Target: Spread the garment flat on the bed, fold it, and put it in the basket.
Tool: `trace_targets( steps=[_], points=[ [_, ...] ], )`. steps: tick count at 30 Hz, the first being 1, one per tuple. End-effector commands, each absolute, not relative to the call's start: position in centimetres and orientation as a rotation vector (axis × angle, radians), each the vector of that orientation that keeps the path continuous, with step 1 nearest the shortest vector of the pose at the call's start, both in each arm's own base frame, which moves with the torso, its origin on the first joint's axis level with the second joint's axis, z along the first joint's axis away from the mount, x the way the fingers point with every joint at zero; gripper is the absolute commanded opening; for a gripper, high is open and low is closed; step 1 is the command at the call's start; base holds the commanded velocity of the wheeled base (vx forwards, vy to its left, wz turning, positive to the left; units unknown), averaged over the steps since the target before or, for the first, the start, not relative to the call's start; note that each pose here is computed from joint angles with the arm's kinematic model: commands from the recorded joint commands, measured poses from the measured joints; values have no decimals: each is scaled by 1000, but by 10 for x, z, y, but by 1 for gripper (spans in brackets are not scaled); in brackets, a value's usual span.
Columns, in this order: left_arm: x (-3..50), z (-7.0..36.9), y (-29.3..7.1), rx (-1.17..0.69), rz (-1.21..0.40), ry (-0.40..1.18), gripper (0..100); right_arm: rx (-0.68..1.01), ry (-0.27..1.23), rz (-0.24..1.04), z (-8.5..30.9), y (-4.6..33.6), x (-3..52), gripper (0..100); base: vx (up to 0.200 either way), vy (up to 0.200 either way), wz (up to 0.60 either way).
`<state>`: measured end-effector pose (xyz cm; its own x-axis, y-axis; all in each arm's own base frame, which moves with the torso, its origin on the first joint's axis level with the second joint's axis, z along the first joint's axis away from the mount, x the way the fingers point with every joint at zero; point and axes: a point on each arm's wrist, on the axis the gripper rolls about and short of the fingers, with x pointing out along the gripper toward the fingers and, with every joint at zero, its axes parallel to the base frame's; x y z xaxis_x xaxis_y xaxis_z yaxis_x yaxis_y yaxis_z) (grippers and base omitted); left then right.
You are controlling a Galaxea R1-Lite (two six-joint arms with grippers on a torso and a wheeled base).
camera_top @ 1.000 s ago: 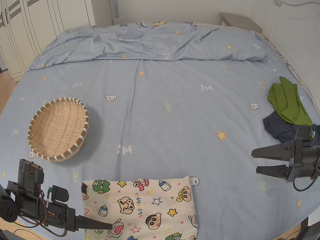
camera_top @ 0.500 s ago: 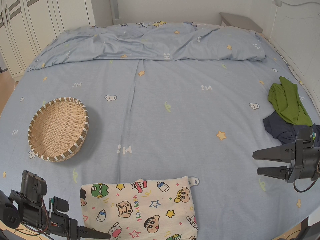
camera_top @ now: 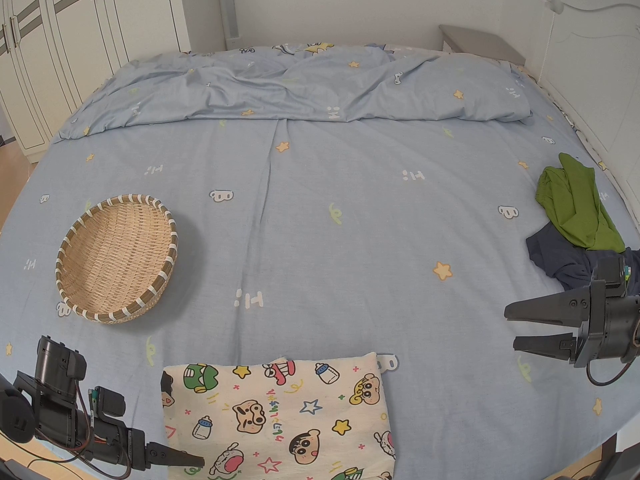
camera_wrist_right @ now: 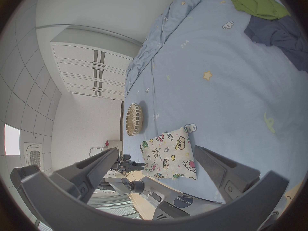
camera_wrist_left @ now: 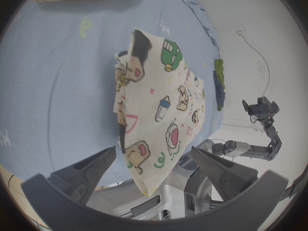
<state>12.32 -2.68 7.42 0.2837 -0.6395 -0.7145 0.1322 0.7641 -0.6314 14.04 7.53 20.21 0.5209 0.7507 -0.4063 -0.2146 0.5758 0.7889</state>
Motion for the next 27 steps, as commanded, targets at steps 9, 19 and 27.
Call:
trace_targets(
  steps=[9, 19, 27],
  points=[
    [146, 71, -19, -523, -467, 1206, 100, 742, 839, 654, 199, 77, 140, 100, 0, 0, 0],
    [168, 61, -35, -482, -527, 1292, 100, 744, 835, 653, 200, 76, 140, 100, 0, 0, 0],
    [178, 54, -40, -510, -520, 1281, 100, 743, 839, 654, 199, 77, 140, 100, 0, 0, 0]
  ],
)
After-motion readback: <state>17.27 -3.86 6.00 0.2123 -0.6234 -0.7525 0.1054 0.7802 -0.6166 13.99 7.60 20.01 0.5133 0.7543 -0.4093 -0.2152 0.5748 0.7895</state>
